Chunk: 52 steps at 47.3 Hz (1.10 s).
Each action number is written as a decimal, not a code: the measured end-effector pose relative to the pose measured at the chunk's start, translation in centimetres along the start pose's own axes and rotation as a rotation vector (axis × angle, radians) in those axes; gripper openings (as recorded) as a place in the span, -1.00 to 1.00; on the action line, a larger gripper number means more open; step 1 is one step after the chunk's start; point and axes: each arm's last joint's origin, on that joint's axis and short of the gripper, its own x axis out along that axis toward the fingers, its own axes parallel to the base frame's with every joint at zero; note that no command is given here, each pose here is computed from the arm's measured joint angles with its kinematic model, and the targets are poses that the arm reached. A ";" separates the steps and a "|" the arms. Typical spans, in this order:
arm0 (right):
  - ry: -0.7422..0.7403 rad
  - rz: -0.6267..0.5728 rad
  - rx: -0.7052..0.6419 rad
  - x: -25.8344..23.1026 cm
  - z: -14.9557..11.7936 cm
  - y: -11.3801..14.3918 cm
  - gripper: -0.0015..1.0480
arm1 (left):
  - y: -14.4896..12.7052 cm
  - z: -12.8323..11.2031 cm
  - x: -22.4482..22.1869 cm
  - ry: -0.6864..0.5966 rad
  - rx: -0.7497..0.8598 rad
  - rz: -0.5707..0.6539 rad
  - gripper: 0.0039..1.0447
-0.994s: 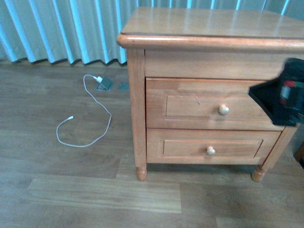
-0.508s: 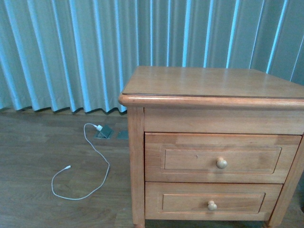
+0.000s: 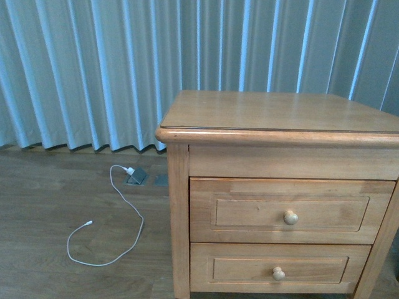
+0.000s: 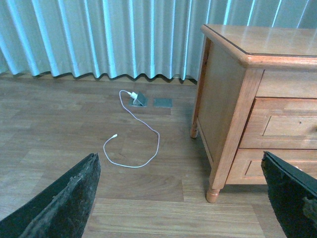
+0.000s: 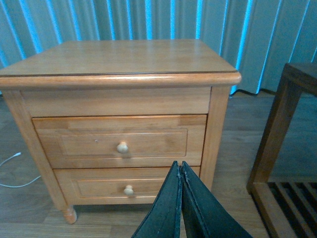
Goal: Put charger into drawer
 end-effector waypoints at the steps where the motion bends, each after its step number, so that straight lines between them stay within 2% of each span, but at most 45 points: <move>1: 0.002 0.003 -0.001 -0.1 -0.1 0.0 -0.97 | 0.0 0.0 0.0 0.000 0.000 0.000 0.89; 21: -0.005 0.001 -0.001 -0.9 -1.4 0.0 -0.97 | 0.0 0.0 0.0 0.000 0.000 0.000 0.89; 24: 0.030 0.001 -0.002 -1.6 -1.8 0.0 -0.97 | 0.0 0.0 0.0 0.000 0.000 0.000 0.89; 45: 0.001 0.001 -0.002 -1.9 -1.6 0.0 -0.96 | 0.0 0.0 0.0 0.000 0.000 0.000 0.89; 47: 0.001 0.001 -0.002 -1.9 -1.6 0.0 -0.85 | 0.0 0.0 0.0 0.000 0.000 0.000 0.89; 52: 0.001 0.001 -0.002 -1.9 -1.6 0.0 -0.38 | 0.0 0.0 0.0 0.000 0.000 0.000 0.89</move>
